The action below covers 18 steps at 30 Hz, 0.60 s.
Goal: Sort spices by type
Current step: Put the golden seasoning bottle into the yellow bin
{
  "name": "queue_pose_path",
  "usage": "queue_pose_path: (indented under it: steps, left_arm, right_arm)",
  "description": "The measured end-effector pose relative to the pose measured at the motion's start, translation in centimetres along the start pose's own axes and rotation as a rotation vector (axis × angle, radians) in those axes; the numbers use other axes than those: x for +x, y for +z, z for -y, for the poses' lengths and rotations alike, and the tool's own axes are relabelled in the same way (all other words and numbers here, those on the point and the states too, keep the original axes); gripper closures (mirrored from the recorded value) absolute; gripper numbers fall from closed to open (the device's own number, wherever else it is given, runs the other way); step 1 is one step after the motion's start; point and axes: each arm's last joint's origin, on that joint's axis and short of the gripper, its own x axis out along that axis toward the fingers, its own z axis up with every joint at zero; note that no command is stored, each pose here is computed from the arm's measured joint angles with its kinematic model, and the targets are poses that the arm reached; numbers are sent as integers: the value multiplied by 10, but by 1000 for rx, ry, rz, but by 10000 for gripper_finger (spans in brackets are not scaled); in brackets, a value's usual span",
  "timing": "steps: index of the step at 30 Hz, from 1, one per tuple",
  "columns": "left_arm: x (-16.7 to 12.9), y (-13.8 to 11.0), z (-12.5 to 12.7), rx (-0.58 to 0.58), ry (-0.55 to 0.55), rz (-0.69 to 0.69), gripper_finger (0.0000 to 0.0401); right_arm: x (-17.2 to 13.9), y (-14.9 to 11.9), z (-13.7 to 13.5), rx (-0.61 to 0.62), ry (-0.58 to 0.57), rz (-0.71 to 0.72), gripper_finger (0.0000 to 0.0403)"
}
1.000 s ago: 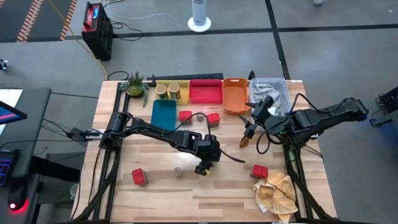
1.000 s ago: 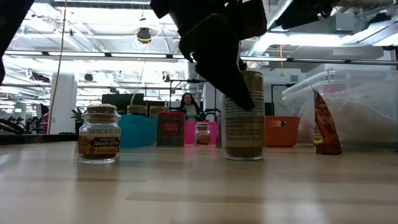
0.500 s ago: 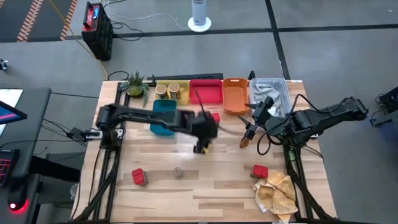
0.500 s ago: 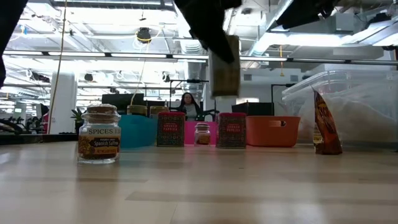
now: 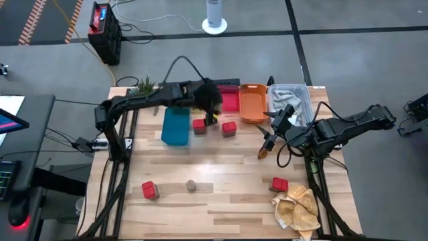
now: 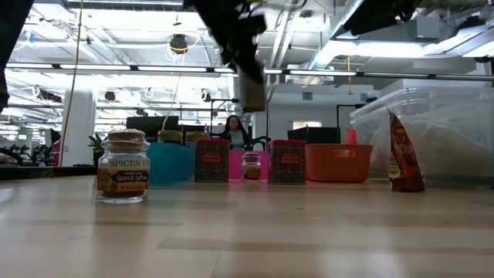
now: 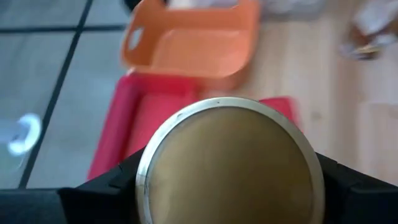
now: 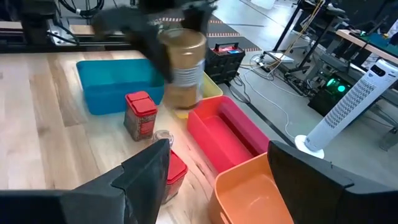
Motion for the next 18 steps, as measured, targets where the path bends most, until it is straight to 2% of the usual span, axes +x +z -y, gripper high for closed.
queue_pose_path:
  steps: [5,9,18]
  left_arm:
    - [22,-34,-51,-101,99,-93,130]
    - [31,-47,-83,-194,142,-22,130]
    - [47,-80,-107,-260,180,-74,130]
  right_arm:
    - [-1,0,-1,8,5,3,99]
    - [-1,0,-1,9,5,3,99]
    - [0,0,-1,17,5,2,99]
